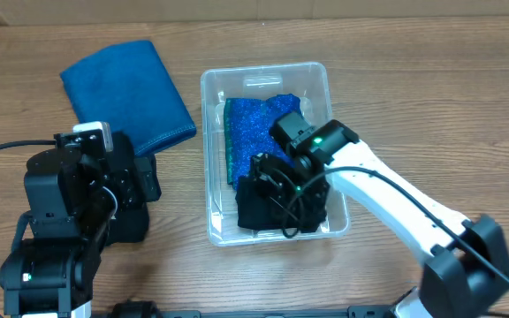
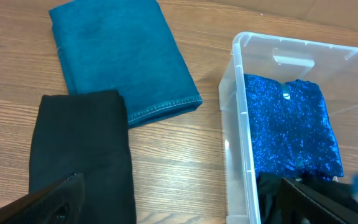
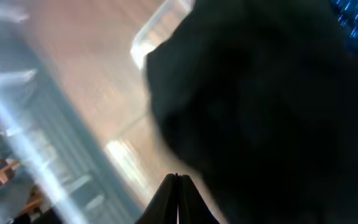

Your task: Pack container

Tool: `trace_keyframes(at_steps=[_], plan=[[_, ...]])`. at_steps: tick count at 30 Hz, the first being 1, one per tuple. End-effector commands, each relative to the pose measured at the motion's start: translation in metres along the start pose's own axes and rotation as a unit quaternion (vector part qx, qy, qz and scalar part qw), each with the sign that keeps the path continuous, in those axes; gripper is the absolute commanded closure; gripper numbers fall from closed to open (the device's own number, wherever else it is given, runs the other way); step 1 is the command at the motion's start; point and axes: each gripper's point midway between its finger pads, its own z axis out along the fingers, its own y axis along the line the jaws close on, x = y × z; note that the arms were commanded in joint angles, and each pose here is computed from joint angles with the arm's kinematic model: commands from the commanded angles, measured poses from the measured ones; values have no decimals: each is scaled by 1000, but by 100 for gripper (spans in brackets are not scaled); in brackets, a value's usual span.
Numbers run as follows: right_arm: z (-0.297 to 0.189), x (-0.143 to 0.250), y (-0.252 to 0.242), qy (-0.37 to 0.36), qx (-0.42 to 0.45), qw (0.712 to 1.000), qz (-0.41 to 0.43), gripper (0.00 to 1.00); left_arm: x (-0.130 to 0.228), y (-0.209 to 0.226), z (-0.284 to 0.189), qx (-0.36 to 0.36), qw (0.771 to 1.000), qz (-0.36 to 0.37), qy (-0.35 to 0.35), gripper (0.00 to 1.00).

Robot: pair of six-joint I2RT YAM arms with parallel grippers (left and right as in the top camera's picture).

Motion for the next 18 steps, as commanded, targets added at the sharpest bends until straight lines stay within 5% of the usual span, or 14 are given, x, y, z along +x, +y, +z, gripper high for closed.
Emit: trace_keyframes(at_steps=[1,7,13,18], plan=[[21,-14,-32,2,56,998,22,96,-7,-2,-5,3,1000,11,-12,0],[20,-49,-60,-60,118,991,12,96,-6,-2,-5,2,1000,11,-9,0],[67,-1,-70,27,101,994,21,93,-5,-2,-5,2,1000,11,-8,0],[73,-3,-76,16,112,993,16,87,-4,-2,-5,2,1000,11,-5,0]])
